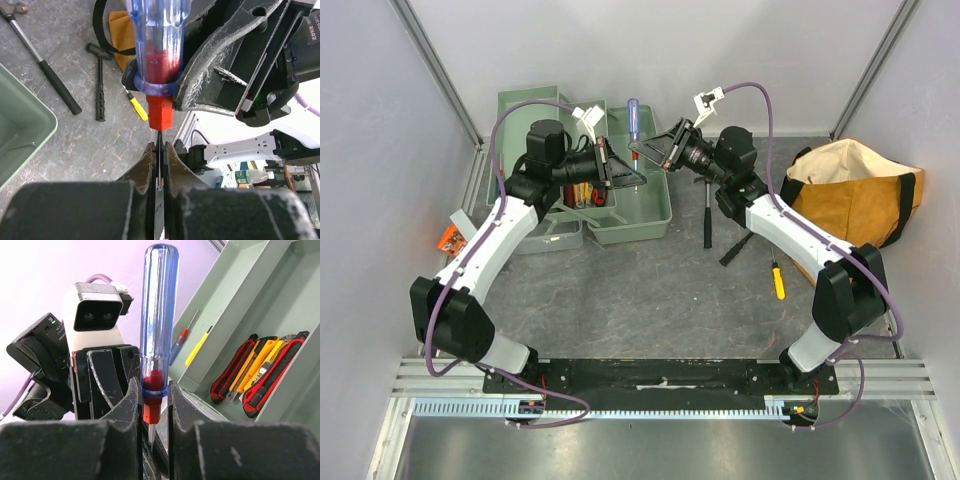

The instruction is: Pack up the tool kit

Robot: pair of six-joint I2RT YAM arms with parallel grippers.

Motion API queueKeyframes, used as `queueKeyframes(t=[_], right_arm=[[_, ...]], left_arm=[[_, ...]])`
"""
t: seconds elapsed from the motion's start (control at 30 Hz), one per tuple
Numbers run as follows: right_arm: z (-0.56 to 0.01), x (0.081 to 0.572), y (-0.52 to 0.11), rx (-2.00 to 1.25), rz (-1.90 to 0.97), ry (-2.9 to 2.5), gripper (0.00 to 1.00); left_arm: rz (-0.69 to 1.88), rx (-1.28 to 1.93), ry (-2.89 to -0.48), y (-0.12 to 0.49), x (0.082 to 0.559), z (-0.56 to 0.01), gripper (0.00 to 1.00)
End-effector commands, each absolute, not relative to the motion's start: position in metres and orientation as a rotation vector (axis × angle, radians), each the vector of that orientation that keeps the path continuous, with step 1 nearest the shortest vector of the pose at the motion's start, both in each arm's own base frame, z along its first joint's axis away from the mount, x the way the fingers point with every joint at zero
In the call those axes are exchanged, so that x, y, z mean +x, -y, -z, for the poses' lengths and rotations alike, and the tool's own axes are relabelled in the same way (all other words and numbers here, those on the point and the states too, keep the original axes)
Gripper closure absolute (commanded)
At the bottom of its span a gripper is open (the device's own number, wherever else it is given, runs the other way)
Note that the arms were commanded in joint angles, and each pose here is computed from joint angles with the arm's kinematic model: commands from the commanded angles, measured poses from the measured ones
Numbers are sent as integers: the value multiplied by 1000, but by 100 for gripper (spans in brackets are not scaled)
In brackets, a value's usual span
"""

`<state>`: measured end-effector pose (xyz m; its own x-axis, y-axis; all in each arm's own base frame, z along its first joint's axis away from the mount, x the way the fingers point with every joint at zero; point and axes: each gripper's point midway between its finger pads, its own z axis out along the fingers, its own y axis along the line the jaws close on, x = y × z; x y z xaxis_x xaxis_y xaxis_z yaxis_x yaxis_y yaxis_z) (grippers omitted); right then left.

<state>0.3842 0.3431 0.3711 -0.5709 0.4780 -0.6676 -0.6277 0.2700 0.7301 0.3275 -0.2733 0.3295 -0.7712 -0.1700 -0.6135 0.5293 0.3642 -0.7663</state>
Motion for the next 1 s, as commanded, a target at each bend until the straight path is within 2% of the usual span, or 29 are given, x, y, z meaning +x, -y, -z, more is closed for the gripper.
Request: queueKeyframes(t=[0.0, 0.03, 0.2, 0.27, 0.6, 0.73, 0.8, 0.97], right_arm=[[-401, 380, -340, -166, -1483, -1520, 85], [-395, 384, -339, -156, -1448, -1547, 79], [-371, 407, -313, -57, -1197, -1655, 20], [-362, 418, -289, 28, -1060, -1687, 11], [-270, 445, -174, 425, -672, -1942, 10], [-229, 435, -144, 525, -516, -2050, 12], [-210, 428, -120, 616, -372, -2094, 16], [-172, 406, -83, 665, -105, -2169, 16]], left_arm=[[1433, 319, -1973, 271, 326, -338, 98], [1407, 315, -1972, 269, 328, -338, 98], [1060, 228, -2041, 236, 352, -332, 98], [883, 166, -2086, 210, 365, -327, 98], [153, -183, -2218, 52, 397, -296, 98], [-12, -200, -2286, 26, 403, -276, 98], [-95, -222, -2323, 16, 406, -265, 98], [-253, -278, -2353, -10, 408, -252, 98]])
